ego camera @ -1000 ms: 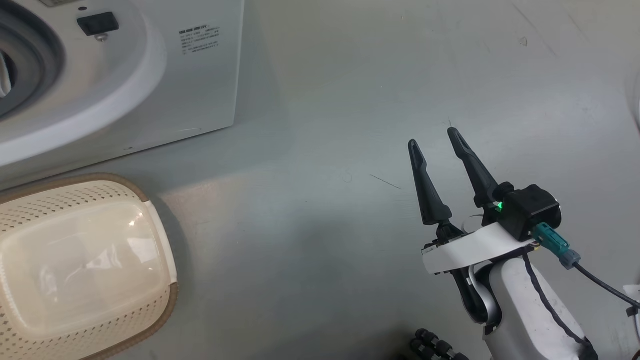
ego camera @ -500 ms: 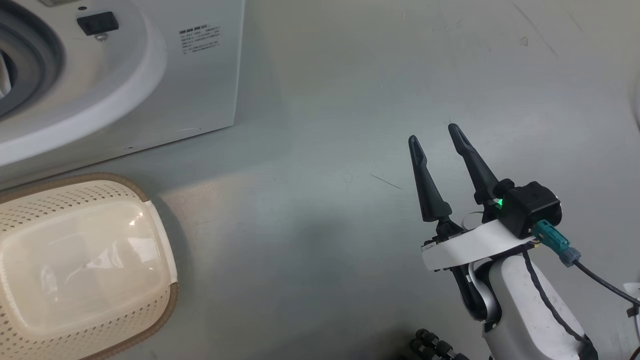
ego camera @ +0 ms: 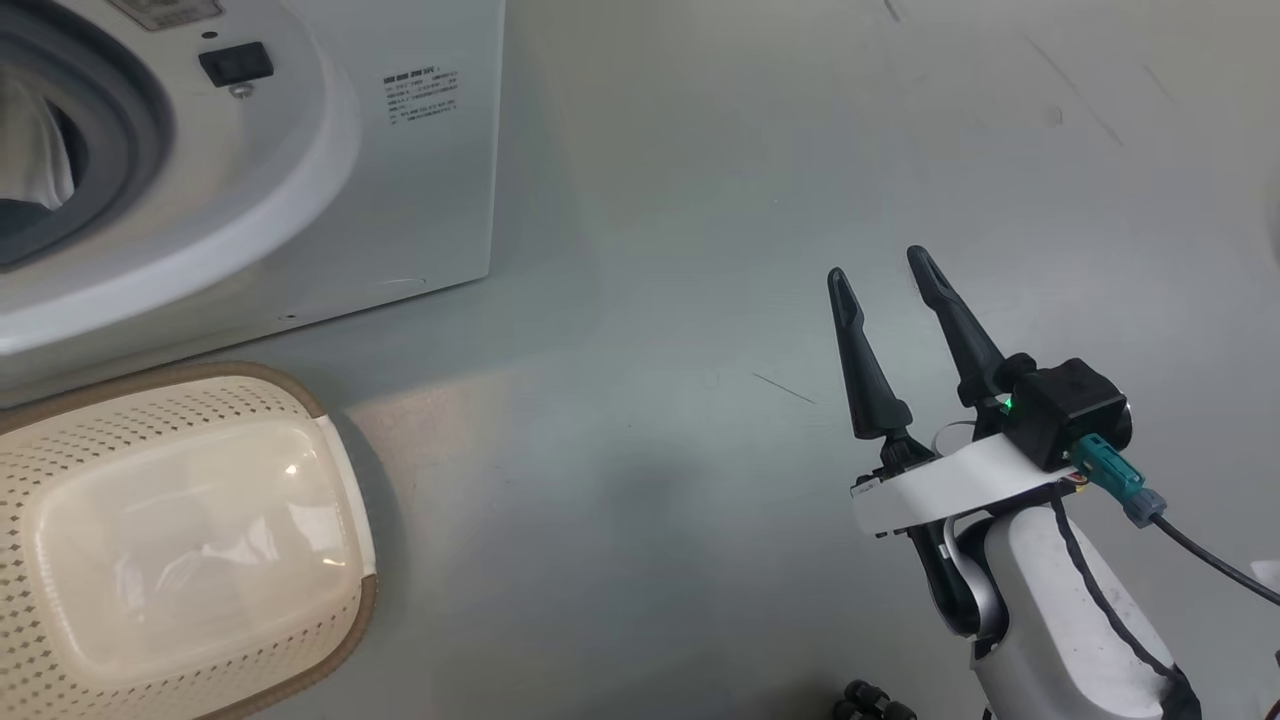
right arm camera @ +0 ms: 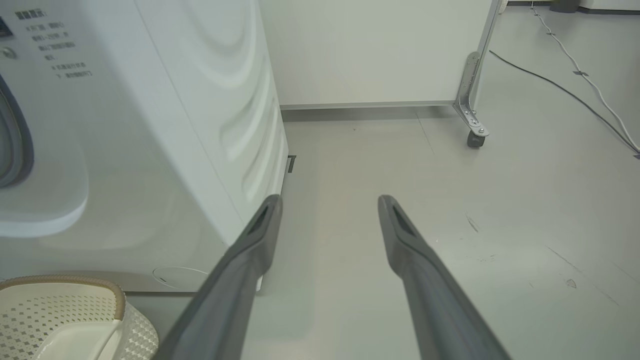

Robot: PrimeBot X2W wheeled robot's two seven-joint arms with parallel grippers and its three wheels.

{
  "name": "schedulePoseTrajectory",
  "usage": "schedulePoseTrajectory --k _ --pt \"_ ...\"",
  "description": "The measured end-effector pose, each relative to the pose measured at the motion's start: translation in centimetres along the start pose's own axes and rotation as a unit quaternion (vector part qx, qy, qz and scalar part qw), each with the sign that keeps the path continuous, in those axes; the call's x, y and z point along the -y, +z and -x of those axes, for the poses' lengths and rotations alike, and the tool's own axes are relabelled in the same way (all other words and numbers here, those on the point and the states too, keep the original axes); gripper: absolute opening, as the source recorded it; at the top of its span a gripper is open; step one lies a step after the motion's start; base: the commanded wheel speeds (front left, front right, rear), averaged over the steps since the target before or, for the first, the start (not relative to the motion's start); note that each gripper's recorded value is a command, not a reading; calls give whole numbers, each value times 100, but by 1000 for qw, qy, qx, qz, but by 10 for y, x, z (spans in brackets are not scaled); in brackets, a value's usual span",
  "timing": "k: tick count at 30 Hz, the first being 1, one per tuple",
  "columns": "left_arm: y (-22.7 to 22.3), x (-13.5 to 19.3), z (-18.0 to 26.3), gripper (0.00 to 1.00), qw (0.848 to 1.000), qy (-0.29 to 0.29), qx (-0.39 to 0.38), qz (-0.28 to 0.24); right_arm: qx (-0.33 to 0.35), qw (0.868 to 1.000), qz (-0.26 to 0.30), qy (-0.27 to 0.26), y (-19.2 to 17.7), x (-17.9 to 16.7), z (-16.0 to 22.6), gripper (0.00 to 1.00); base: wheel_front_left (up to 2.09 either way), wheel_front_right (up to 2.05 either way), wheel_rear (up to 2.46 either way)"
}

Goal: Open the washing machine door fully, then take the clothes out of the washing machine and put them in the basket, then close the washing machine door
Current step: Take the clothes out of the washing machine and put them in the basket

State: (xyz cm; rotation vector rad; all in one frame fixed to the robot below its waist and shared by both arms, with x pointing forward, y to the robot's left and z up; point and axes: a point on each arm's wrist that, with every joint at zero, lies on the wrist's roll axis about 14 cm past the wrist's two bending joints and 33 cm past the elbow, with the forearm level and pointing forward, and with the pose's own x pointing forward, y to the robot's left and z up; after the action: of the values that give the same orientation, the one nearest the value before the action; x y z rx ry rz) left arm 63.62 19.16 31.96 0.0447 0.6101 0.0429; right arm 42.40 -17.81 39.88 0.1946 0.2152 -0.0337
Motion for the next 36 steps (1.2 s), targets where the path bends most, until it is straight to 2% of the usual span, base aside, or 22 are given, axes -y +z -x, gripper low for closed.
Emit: schedulePoseTrajectory --k 8,14,22,36 --pt "22 2 21 0 998 -5 53 28 19 1000 6 7 14 -4 1 100 0 0 0" --pt "25 6 44 0 996 -21 82 26 36 999 6 14 27 -9 4 100 0 0 0" --pt "17 5 77 0 994 -34 101 35 51 998 3 22 38 -14 14 100 0 0 0" --pt "-8 13 144 0 986 -65 131 84 66 997 2 41 47 -24 42 100 0 0 0"
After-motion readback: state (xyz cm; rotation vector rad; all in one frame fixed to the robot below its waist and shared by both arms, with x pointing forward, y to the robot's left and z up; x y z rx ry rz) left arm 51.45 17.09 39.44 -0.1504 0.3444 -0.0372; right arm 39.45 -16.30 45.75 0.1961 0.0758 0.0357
